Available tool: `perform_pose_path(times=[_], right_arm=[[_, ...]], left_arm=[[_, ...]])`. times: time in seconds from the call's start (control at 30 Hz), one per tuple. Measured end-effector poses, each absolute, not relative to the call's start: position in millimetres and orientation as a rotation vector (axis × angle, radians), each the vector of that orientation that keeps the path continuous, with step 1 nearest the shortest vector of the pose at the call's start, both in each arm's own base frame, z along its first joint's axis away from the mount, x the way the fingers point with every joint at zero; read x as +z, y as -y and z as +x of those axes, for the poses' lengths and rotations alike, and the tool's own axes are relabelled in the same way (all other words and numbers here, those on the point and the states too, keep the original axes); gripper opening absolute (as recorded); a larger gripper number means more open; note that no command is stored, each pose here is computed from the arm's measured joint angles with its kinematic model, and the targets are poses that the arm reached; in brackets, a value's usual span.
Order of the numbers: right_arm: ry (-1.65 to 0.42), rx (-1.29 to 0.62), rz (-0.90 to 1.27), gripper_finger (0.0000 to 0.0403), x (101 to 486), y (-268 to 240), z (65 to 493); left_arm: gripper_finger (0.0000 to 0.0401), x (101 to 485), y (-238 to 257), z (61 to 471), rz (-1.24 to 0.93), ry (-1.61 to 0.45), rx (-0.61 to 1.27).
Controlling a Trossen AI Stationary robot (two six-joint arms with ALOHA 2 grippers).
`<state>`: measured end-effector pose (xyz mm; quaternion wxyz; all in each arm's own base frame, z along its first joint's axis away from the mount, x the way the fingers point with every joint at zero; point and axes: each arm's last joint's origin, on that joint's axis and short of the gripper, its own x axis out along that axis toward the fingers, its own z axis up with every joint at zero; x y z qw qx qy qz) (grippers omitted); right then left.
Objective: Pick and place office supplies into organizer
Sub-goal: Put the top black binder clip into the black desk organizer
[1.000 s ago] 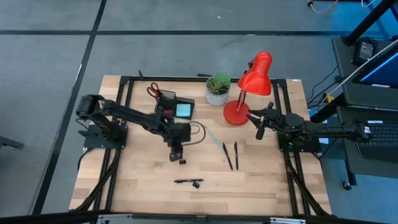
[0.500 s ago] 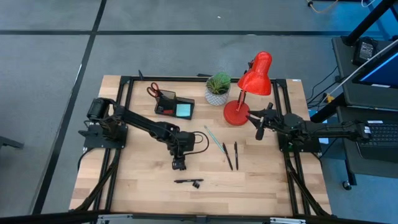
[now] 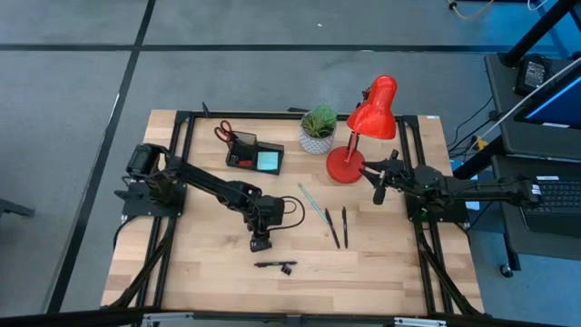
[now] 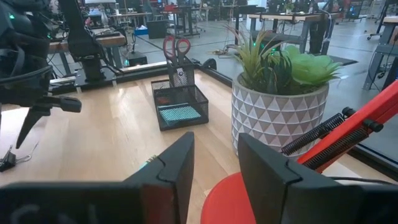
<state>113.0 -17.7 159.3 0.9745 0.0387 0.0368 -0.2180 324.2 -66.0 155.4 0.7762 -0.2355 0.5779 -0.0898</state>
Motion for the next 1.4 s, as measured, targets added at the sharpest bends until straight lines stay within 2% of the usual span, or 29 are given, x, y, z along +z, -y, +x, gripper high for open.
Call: perform_pose_path(times=[0.33, 0.53, 0.83, 1.03, 1.2, 1.4], right_arm=[[-0.080, -0.440, 0.077, 0.0127, 159, 18, 113], [-0.081, -0.440, 0.077, 0.0127, 159, 18, 113], [-0.082, -0.440, 0.077, 0.0127, 159, 18, 113], [-0.082, -0.440, 0.076, 0.0127, 158, 18, 113], [-0.083, -0.440, 0.075, 0.0127, 158, 18, 113], [-0.085, -0.440, 0.070, 0.0127, 158, 18, 113]], left_arm=[[0.0109, 138, 68, 330, -0.518, -1.276, -0.218], [0.0077, 139, 67, 326, -0.522, -1.311, -0.215], [0.0008, 139, 67, 326, -0.451, -1.294, -0.277], [0.0004, 141, 66, 326, -0.417, -1.288, -0.294], [0.0003, 156, 53, 314, -0.373, -1.321, -0.182], [0.0003, 201, 24, 288, -0.195, -1.264, 0.074]])
